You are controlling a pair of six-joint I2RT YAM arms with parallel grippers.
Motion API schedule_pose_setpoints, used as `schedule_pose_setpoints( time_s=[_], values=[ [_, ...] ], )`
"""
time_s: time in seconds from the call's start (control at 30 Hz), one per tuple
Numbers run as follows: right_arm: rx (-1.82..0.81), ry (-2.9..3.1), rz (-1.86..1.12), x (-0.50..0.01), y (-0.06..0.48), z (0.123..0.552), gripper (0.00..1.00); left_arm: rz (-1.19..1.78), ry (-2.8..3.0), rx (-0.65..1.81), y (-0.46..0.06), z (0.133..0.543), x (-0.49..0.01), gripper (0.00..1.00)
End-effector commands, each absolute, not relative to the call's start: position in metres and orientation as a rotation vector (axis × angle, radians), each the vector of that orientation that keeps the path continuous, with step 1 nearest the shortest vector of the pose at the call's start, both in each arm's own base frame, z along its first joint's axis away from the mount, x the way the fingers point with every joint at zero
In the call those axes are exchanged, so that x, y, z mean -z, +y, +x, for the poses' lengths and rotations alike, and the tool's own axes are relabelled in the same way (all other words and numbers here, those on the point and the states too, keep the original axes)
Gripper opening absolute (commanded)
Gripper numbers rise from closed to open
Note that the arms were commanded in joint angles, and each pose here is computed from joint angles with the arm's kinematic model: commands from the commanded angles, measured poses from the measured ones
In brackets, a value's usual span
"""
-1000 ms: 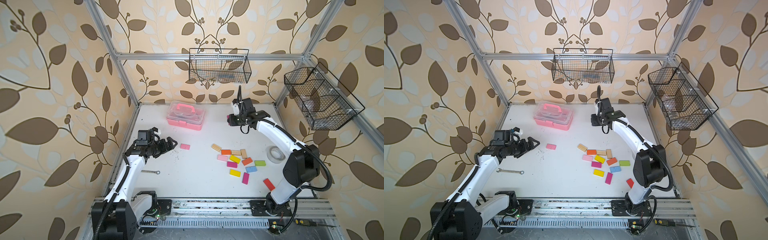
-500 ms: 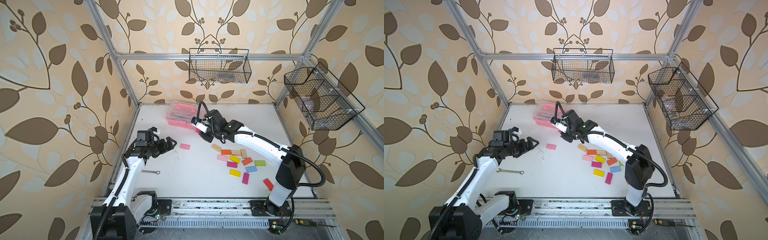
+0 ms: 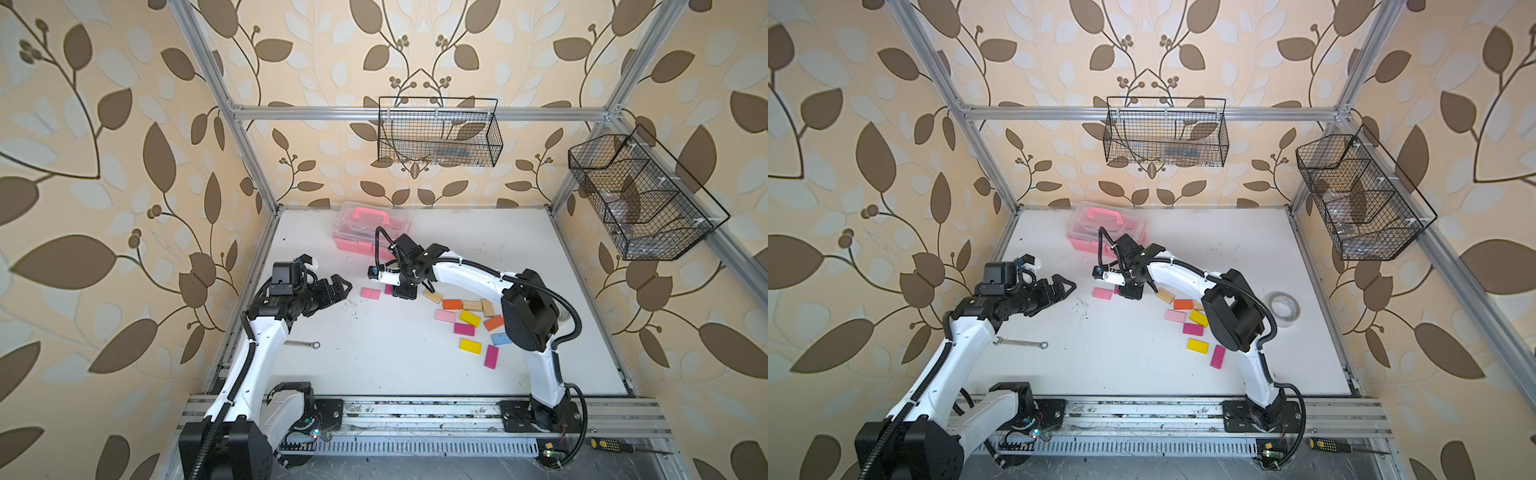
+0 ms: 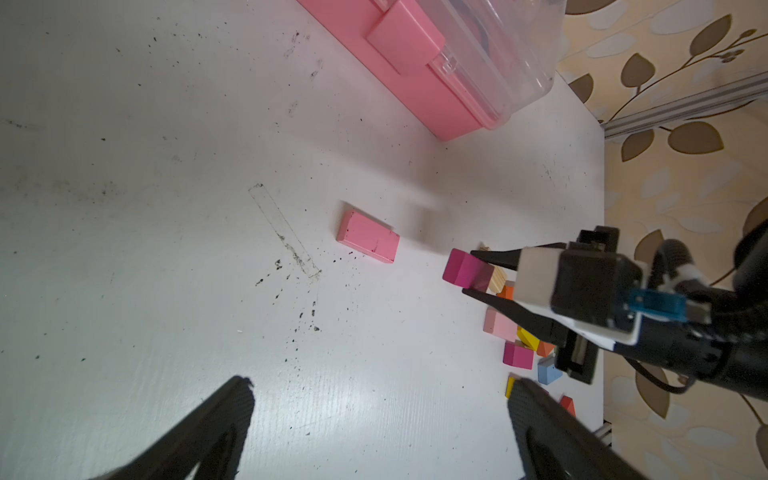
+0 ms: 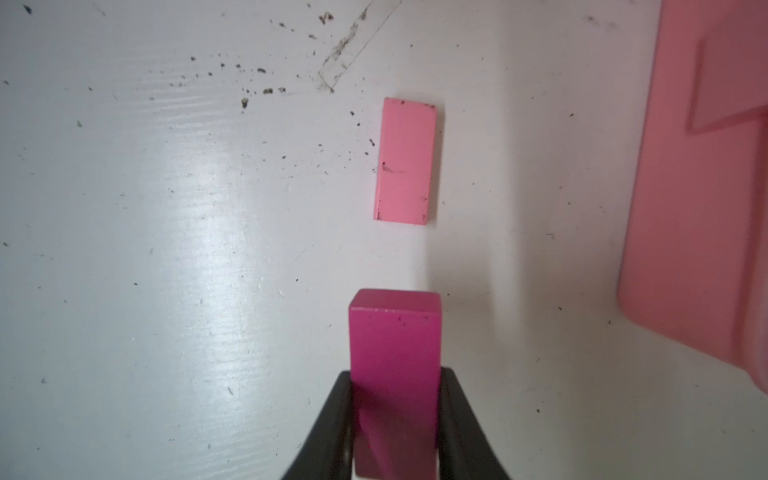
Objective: Assemble the number 7 with building blocks
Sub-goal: Assemble the building block at the center of the board.
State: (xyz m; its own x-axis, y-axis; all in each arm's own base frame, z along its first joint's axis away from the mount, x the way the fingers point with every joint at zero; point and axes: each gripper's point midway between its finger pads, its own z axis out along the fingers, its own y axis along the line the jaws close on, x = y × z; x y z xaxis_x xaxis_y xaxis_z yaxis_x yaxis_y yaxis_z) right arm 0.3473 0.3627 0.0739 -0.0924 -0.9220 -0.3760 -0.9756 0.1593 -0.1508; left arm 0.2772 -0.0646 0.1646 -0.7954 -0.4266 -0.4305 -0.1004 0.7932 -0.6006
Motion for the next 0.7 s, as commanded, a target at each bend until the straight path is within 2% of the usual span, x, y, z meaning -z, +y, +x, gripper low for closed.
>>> schedule_pose_setpoints(
  time_s=[0.0,0.67],
  values=[
    [-0.159,2.043,-1.925,-0.059,0.364,0.342,0.15,-0.331,2.382,0.737,-0.064,0.279,-0.178,0.99],
    [-0.223,2.164,-1.827,-0.021,0.383,0.365,0.16,-0.331,2.388,0.739,-0.065,0.280,-0.177,0.99]
  ],
)
